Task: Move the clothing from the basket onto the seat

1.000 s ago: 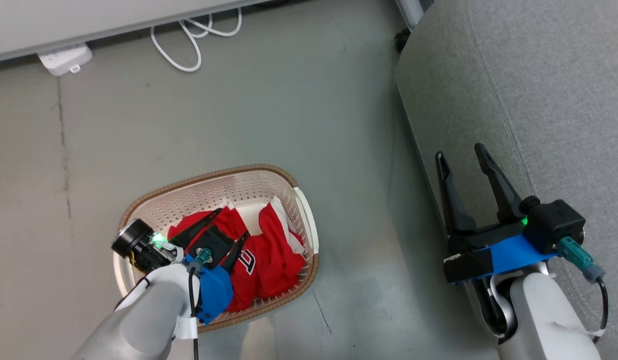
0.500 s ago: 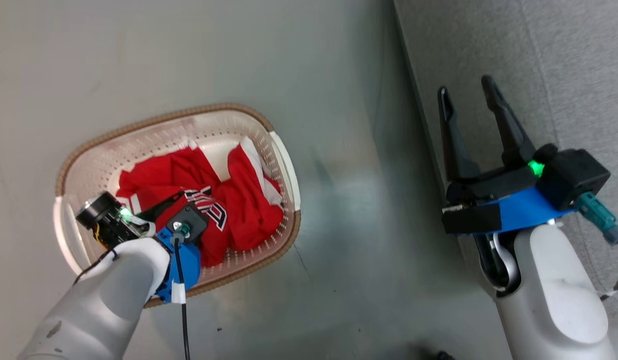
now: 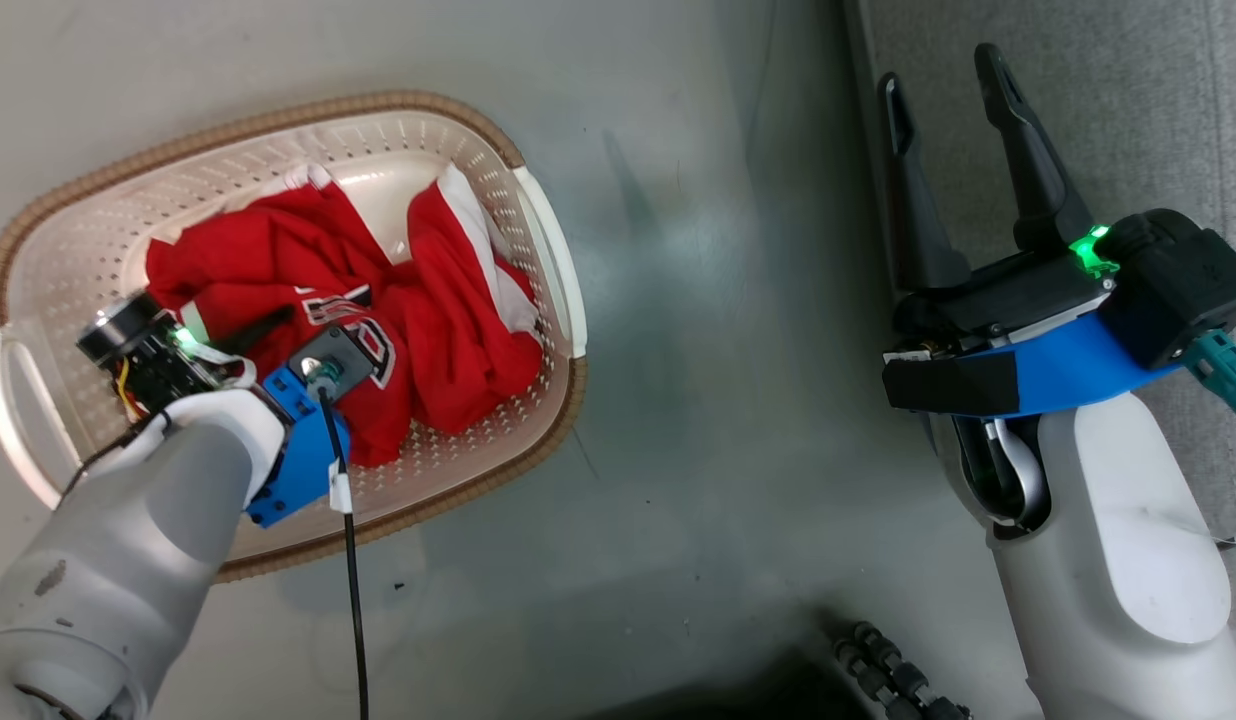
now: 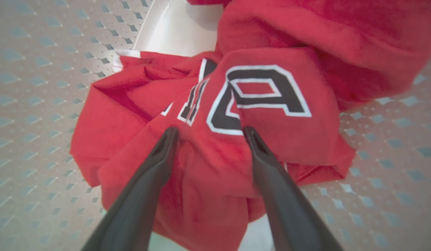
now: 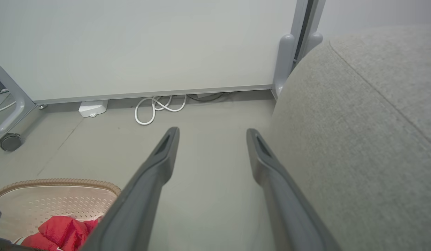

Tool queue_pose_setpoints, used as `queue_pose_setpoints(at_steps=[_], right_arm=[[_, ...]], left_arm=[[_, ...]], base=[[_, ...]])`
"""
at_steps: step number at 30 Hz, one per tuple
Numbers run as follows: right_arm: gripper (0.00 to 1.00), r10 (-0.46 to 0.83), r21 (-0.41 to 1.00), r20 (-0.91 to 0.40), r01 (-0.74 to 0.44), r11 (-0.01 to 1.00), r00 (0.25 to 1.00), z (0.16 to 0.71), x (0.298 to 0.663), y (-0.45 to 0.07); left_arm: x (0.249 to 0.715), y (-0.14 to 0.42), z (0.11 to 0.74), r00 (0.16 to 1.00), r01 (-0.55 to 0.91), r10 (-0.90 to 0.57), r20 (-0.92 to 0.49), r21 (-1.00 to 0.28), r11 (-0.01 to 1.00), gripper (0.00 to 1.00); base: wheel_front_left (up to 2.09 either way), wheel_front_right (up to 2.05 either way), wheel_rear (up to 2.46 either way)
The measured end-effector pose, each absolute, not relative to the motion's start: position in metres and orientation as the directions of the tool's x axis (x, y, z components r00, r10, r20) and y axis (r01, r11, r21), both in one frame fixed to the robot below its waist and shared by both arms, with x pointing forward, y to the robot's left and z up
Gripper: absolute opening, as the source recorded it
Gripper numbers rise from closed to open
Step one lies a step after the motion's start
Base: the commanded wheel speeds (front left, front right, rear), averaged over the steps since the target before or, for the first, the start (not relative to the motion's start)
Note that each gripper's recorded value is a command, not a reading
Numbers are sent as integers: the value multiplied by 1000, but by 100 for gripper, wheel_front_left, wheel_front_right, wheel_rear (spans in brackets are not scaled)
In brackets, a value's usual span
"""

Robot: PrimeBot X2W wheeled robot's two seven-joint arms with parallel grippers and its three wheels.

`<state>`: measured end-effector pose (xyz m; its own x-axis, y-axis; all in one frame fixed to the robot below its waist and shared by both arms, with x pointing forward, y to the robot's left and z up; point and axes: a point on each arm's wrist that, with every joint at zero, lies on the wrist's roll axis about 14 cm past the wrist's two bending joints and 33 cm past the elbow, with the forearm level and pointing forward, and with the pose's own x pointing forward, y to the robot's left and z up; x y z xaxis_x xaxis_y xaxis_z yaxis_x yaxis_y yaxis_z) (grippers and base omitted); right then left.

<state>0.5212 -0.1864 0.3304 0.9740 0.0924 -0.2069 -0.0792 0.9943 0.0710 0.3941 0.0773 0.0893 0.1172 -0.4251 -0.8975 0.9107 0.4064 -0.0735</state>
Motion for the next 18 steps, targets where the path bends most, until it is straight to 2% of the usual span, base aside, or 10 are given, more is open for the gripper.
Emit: queue_pose_setpoints(at_steps=[5,6,7,8,12,18], right_arm=[[100,83,64,-233,-70,995,969,315,519,-191],[100,82,62,-238,-69,996,968,312,519,-191],[100,79,61,-243,-66,996,967,310,518,-192],[100,78,60,-247,-65,996,966,308,518,-193],[100,76,60,-252,-63,996,965,306,518,-193],[100,78,59,-236,-66,996,969,314,520,-192]], left_arm=[[398,82,71,90,922,-394,-915,-73,380,100],[398,83,68,83,925,-384,-919,-72,373,97],[397,84,65,76,927,-377,-923,-73,367,33],[396,84,63,71,929,-373,-925,-75,362,0],[395,87,61,65,929,-358,-931,-75,362,0],[404,82,74,106,913,-392,-914,-66,402,0]], base=[[0,0,0],[0,0,0],[0,0,0],[0,0,0],[0,0,0],[0,0,0]])
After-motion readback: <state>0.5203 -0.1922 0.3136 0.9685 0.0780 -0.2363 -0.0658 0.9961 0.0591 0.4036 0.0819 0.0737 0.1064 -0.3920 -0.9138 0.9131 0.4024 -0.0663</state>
